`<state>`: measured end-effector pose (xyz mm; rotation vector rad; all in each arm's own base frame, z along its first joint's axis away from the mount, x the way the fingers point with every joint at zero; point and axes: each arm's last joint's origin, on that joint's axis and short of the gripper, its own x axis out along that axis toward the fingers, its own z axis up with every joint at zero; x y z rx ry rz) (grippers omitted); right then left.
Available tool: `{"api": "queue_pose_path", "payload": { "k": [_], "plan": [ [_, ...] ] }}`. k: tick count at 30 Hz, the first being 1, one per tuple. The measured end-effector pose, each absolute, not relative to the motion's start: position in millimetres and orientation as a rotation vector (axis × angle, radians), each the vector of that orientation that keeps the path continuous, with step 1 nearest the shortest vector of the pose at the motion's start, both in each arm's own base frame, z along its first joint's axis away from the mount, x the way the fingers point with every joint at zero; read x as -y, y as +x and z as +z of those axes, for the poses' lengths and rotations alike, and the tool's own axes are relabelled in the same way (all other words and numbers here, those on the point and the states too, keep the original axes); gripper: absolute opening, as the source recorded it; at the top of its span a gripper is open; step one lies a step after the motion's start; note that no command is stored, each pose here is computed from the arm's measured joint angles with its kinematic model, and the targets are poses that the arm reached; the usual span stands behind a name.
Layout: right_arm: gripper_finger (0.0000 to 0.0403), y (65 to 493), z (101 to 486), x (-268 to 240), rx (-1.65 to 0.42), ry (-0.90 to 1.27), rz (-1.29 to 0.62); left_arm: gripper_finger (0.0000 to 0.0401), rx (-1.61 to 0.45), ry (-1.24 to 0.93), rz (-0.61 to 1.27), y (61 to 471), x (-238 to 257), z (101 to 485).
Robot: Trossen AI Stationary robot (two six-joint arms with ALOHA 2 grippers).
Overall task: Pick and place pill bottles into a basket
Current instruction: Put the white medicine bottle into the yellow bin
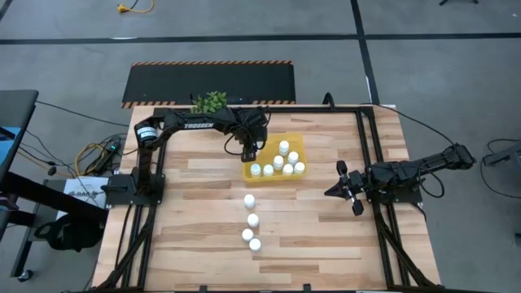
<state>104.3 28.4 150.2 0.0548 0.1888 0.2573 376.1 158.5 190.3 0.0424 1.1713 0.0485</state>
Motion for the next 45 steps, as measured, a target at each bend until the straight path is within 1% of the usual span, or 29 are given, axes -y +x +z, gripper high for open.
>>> {"api": "queue_pose_path", "payload": {
  "k": [25,28,37,45],
  "plan": [
    [0.0001,104.4,150.1,-28.4,-0.189,0.055,0.257,0.0167,-1.178,0.05,0.038,375.9,-158.3,189.1],
    [0.0001,104.4,150.2,-28.4,-0.189,0.055,0.257,0.0179,-1.184,0.049,0.036,375.5,-158.2,188.2],
    [0.0001,104.3,150.1,-28.4,-0.189,0.055,0.257,0.0238,-1.208,0.037,0.018,373.9,-156.8,184.2],
    [0.0001,104.4,150.2,-28.4,-0.189,0.055,0.257,0.0252,-1.205,0.042,0.017,374.3,-156.4,184.8]
  ]
}}
